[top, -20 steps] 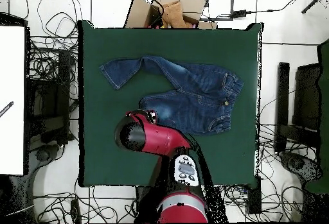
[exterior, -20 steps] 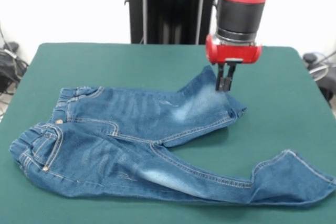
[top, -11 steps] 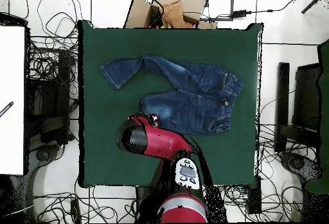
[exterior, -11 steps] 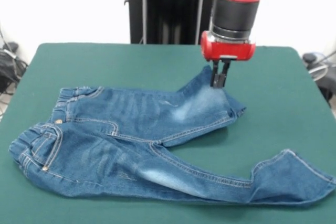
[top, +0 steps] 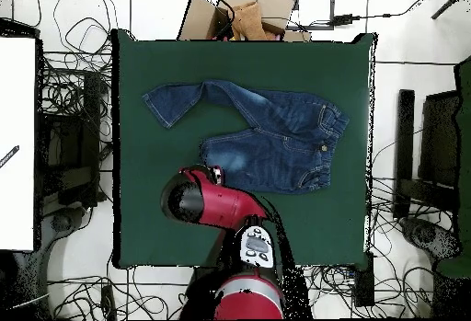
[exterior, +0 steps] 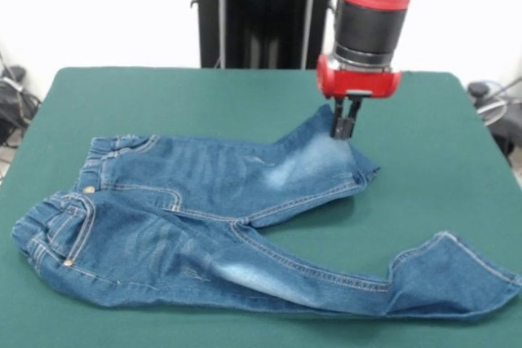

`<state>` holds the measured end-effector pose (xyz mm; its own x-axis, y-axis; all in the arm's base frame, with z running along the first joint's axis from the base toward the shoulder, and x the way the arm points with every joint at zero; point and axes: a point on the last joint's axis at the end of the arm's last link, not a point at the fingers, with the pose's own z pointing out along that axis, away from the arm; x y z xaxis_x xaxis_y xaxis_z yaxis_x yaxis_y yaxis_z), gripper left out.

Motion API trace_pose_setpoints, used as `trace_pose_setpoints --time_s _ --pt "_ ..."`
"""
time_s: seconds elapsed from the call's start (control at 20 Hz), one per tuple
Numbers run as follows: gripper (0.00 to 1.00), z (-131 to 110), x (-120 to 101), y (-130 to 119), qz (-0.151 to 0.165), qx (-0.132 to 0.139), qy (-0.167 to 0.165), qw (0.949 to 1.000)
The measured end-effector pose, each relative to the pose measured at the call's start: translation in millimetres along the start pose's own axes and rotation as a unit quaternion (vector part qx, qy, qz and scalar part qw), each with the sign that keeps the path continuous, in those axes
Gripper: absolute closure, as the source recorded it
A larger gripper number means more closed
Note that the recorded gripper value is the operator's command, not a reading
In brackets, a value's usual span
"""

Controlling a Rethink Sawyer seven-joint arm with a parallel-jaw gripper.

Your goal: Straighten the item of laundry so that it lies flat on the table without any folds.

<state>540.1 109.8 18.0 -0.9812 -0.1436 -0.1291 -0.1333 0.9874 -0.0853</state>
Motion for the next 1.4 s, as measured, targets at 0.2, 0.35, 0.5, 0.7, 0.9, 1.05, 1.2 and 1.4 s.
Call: trace_pose_setpoints --time_s 0.2,0.35,0.5,0.7,0.9,1.05,1.2,1.4 --pt "1.00 -1 -1 12 -0.001 -0.002 -0.001 1.0000" --pt "1.00 -2 -3 24 0.001 -0.004 -0.002 1.0000" --pt "1.00 -3 -3 33 0.007 -0.005 -0.003 1.0000" --pt "1.00 -2 -3 35 0.012 -0.005 -0.005 0.9999" --pt "1.00 2 -2 31 0.015 -0.002 -0.009 0.9998" --pt "1.00 13 1 21 0.023 0.004 -0.011 0.9997" --pt "1.00 19 4 15 0.028 0.007 -0.012 0.9995" --pt "1.00 30 9 8 0.035 0.011 -0.011 0.9993"
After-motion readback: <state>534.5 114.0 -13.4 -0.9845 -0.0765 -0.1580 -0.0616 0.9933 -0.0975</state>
